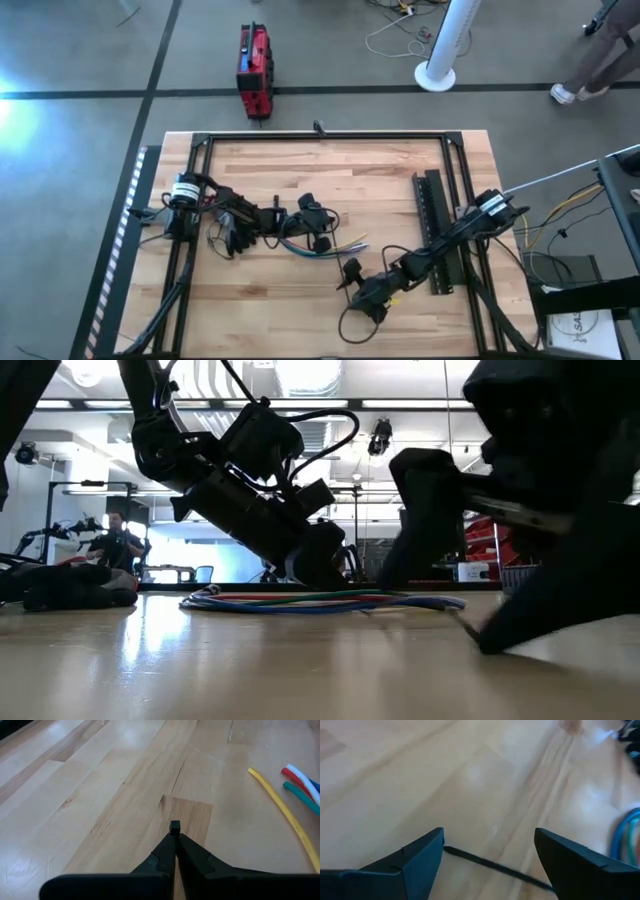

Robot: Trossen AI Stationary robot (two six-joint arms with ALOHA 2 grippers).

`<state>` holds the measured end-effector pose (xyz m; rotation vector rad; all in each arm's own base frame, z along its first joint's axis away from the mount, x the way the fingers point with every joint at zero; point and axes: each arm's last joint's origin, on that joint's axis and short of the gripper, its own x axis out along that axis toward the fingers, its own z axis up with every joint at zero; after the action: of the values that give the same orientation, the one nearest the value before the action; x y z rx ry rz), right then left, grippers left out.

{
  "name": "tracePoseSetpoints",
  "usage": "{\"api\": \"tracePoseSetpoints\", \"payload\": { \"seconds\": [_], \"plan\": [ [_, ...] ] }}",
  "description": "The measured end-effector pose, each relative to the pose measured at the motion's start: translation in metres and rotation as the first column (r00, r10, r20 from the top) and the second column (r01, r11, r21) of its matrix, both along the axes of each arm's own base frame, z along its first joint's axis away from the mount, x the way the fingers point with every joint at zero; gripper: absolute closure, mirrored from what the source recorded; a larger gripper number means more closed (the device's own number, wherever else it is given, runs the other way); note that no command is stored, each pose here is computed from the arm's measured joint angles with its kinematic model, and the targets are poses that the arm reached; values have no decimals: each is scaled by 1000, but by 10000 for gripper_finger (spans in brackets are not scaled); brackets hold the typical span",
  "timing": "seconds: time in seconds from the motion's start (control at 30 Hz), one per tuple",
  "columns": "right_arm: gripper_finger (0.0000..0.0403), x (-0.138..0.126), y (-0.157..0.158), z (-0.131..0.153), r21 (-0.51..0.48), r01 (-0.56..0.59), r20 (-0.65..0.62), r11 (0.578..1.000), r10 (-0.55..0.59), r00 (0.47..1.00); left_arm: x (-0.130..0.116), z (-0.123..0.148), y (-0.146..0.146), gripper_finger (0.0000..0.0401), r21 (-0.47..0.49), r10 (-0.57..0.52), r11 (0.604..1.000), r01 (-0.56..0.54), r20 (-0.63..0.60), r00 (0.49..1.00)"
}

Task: Ziptie cables
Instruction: Wrap the colored cable wires with the black zip tie

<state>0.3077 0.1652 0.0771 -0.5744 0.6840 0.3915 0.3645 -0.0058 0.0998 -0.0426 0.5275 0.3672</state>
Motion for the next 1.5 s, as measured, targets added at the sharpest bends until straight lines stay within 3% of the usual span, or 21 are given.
{"api": "tracePoseSetpoints", "payload": {
  "seconds": [0.1,0.3,0.5,0.73,0.97,1.5],
  "plan": [
    [101,1,-4,0,-79,8,12,997,-7,1000,0,0,0,401,0,0,1000,0,-1,1000],
    [110,2,-11,1,-145,18,22,989,-15,1000,0,0,0,401,0,-1,1000,1,-4,1000],
    [116,-1,-18,9,-319,-2,21,948,9,1000,0,-1,0,401,1,-1,1000,1,-8,1000],
    [109,-5,-21,12,-395,-24,-13,918,21,1000,0,-1,0,401,0,-2,1000,2,-9,1000],
    [142,-7,-24,17,-479,-20,-8,877,19,1000,-1,-1,0,401,0,-3,1000,3,-11,1000],
    [261,-8,-25,21,-434,51,12,899,-51,999,-1,-1,0,401,0,-3,1000,3,-14,1000]
  ]
}}
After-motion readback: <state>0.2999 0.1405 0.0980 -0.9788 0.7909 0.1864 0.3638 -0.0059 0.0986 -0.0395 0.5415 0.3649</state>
